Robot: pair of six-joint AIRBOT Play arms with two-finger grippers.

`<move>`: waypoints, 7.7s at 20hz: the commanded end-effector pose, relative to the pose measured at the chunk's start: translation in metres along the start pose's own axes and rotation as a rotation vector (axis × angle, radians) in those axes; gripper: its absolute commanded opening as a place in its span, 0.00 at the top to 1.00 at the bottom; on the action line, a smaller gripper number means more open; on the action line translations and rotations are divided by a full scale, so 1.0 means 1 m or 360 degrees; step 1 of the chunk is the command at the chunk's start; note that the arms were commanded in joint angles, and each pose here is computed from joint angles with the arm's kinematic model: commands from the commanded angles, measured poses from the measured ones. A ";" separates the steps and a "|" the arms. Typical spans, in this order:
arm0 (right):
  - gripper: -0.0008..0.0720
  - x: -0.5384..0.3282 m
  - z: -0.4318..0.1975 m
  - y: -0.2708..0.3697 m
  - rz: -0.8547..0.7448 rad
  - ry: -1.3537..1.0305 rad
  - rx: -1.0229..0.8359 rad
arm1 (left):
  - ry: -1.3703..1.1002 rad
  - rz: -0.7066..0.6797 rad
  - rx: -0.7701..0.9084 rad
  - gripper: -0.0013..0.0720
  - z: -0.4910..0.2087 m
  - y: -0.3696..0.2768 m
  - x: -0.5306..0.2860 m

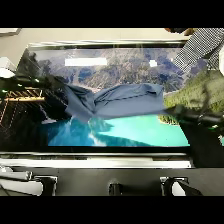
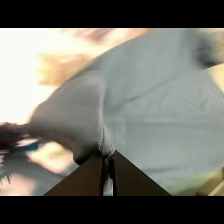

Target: Fold the clothes and pants, and hang the long-sleeved shirts on hangers.

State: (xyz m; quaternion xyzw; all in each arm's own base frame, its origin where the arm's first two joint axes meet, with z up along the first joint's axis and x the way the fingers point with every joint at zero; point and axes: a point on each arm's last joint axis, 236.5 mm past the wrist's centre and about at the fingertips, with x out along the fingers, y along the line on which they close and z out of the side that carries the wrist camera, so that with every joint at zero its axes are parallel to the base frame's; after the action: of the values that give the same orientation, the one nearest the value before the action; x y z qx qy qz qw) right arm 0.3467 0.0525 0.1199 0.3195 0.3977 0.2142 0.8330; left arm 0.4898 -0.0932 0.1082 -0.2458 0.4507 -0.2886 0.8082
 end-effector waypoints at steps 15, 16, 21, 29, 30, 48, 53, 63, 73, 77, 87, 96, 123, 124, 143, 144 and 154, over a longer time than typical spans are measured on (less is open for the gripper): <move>0.95 -0.312 0.108 0.289 -0.0358 -0.1578 -0.0941 | -0.1606 0.0145 0.0323 0.96 -0.054 -0.298 -0.361; 0.95 -0.315 0.104 0.293 -0.0354 -0.1593 -0.0954 | -0.1620 0.0188 0.0329 0.96 -0.058 -0.296 -0.364; 0.95 -0.305 0.097 0.287 -0.0365 -0.1501 -0.0939 | -0.1596 0.0297 0.0298 0.96 -0.047 -0.273 -0.359; 0.95 -0.136 0.161 0.115 -0.0305 -0.0627 -0.0242 | -0.0936 0.0436 0.0022 0.96 0.027 -0.109 -0.196; 0.95 -0.103 0.169 0.074 -0.0307 -0.0515 -0.0113 | -0.0857 0.0436 0.0020 0.96 0.038 -0.089 -0.162; 0.95 0.135 0.131 -0.180 -0.0414 0.0057 0.0248 | -0.0135 0.0549 -0.0273 0.96 0.012 0.104 0.094; 0.95 0.121 0.088 -0.211 -0.0645 0.0337 0.0262 | 0.0173 0.0523 -0.0280 0.96 -0.034 0.113 0.104; 0.73 0.130 0.050 -0.225 -0.0759 0.0555 0.0322 | 0.0421 0.0505 -0.0410 0.75 -0.079 0.128 0.122; 0.39 -0.023 0.042 -0.219 -0.1165 0.0434 0.0438 | 0.0685 0.0693 -0.0338 0.44 -0.124 0.102 -0.001; 0.39 -0.038 -0.029 -0.200 -0.1082 0.0415 0.0586 | 0.0547 0.0525 -0.0573 0.44 -0.199 0.060 -0.012; 0.40 -0.030 -0.065 -0.169 -0.0936 0.0343 0.0622 | 0.0373 0.0269 -0.0923 0.44 -0.297 0.046 0.034; 0.41 -0.025 -0.063 -0.162 -0.0879 0.0330 0.0648 | 0.0371 0.0343 -0.0953 0.45 -0.306 0.057 0.069; 0.52 0.049 -0.123 -0.194 -0.0620 0.0512 0.1090 | 0.0421 0.0295 -0.0963 0.96 -0.308 0.047 0.074; 0.53 0.050 -0.128 -0.197 -0.0635 0.0506 0.1098 | 0.0420 0.0295 -0.0964 0.96 -0.308 0.047 0.074; 0.95 -0.030 -0.128 -0.096 -0.0658 0.0447 0.0820 | 0.0522 0.0284 -0.0846 0.96 -0.310 0.004 -0.046; 0.95 -0.041 -0.133 -0.090 -0.0707 0.0432 0.0807 | 0.0530 0.0309 -0.0821 0.96 -0.316 0.000 -0.056; 0.95 -0.024 -0.084 -0.081 -0.0516 0.0173 0.0444 | 0.0237 0.0312 -0.0598 0.96 -0.228 -0.009 -0.059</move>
State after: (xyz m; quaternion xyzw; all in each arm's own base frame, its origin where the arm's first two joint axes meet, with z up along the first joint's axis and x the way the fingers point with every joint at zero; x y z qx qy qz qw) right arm 0.2356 0.0116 0.0321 0.3606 0.5620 -0.0121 0.7443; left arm 0.2277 -0.0951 0.0333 -0.3355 0.5997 -0.1339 0.7141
